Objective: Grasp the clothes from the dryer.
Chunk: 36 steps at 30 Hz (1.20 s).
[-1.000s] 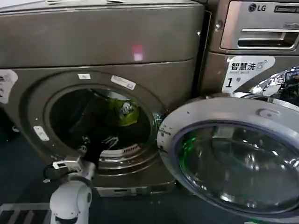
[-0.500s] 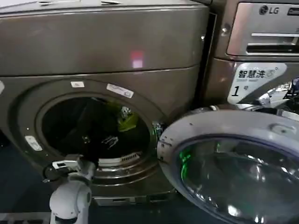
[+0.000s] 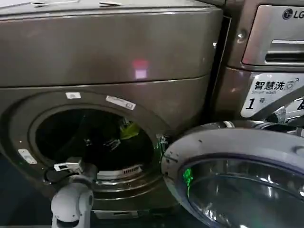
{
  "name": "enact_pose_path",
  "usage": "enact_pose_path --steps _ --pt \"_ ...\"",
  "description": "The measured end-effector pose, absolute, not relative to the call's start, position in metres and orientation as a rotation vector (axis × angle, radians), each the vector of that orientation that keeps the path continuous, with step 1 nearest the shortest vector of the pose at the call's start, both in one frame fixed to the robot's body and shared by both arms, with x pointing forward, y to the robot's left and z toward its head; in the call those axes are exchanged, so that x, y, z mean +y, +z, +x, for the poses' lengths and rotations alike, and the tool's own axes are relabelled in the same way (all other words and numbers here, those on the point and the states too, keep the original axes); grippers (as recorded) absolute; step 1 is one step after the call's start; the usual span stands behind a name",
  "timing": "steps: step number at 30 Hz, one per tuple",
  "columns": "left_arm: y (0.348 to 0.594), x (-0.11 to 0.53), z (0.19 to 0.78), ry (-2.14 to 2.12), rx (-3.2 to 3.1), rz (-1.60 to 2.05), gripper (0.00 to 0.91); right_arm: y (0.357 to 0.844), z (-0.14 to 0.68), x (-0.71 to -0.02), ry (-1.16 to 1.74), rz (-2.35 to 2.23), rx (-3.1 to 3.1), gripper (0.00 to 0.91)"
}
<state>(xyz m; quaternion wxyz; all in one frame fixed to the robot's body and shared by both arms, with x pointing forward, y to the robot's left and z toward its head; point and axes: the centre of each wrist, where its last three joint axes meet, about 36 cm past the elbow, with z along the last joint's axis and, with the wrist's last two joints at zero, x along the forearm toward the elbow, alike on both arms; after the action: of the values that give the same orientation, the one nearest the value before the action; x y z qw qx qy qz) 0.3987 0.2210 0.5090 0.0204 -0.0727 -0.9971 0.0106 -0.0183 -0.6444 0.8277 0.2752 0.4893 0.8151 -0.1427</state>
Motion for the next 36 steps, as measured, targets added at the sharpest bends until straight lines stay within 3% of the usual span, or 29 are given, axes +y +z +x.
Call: enact_pose_path --steps 21,36 --pt "0.506 0.221 0.405 0.034 -3.093 -0.220 0.907 0.828 -0.019 -0.644 -0.403 1.331 2.197 0.907" --pt "0.493 0.228 0.441 0.010 -3.098 -0.217 0.907 0.836 -0.021 -0.637 -0.507 1.390 2.205 0.907"
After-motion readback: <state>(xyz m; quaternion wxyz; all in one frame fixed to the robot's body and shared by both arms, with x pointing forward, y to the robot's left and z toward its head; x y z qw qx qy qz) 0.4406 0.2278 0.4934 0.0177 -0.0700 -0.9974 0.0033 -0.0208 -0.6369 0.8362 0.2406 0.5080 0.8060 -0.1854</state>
